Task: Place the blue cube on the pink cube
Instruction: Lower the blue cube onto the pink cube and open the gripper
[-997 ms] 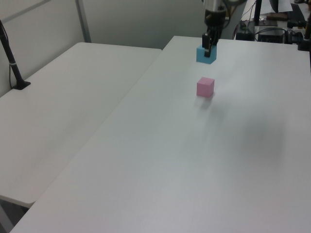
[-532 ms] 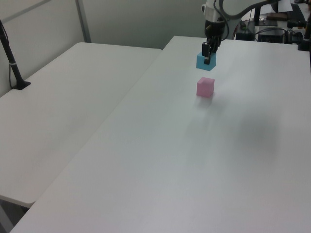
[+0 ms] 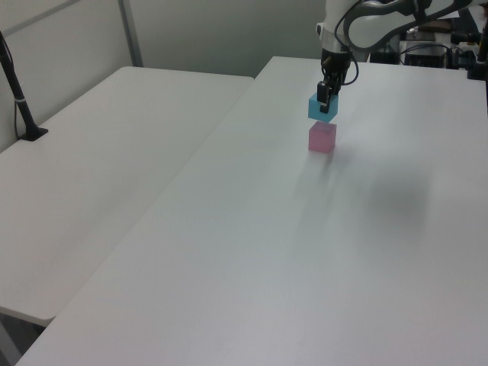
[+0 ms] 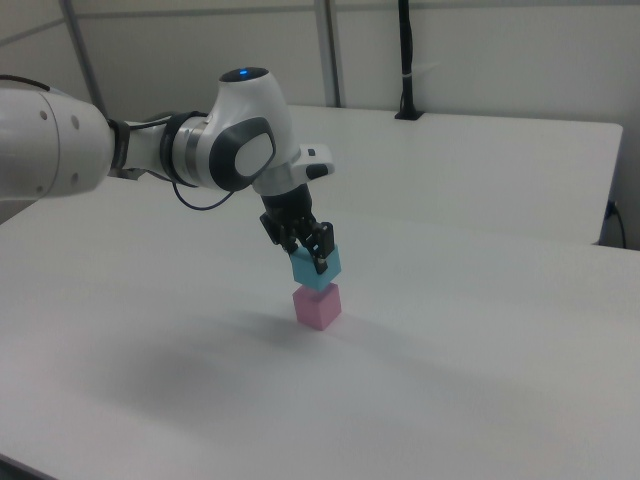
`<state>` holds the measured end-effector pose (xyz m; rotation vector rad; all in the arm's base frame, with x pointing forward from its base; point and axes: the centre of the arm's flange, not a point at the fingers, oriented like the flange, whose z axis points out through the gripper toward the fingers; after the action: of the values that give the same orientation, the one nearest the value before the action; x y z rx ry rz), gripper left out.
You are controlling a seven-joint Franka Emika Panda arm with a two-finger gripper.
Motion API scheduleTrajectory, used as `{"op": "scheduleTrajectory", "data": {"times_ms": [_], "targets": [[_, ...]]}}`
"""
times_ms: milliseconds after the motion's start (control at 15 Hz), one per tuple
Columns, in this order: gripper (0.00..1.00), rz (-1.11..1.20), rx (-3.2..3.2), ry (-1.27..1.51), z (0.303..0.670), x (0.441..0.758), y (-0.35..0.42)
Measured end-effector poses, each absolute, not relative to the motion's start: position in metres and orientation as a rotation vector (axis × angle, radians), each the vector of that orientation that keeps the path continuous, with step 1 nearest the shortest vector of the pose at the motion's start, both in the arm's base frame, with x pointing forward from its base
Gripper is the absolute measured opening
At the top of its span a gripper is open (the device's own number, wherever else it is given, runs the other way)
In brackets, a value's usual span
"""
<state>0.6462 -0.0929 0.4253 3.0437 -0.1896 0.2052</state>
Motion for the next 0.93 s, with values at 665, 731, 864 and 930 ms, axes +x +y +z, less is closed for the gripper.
{"op": "scheduleTrajectory", "data": {"times_ms": [665,731,864,930], "targets": [[0.58,0.182,3.022,-0.149,0.399,0.643,-0.090],[0.62,0.186,3.022,-0.164,0.399,0.643,-0.091],[0.72,0.190,3.021,-0.203,0.399,0.643,-0.092],[0.79,0.192,3.020,-0.214,0.399,0.643,-0.092]]}}
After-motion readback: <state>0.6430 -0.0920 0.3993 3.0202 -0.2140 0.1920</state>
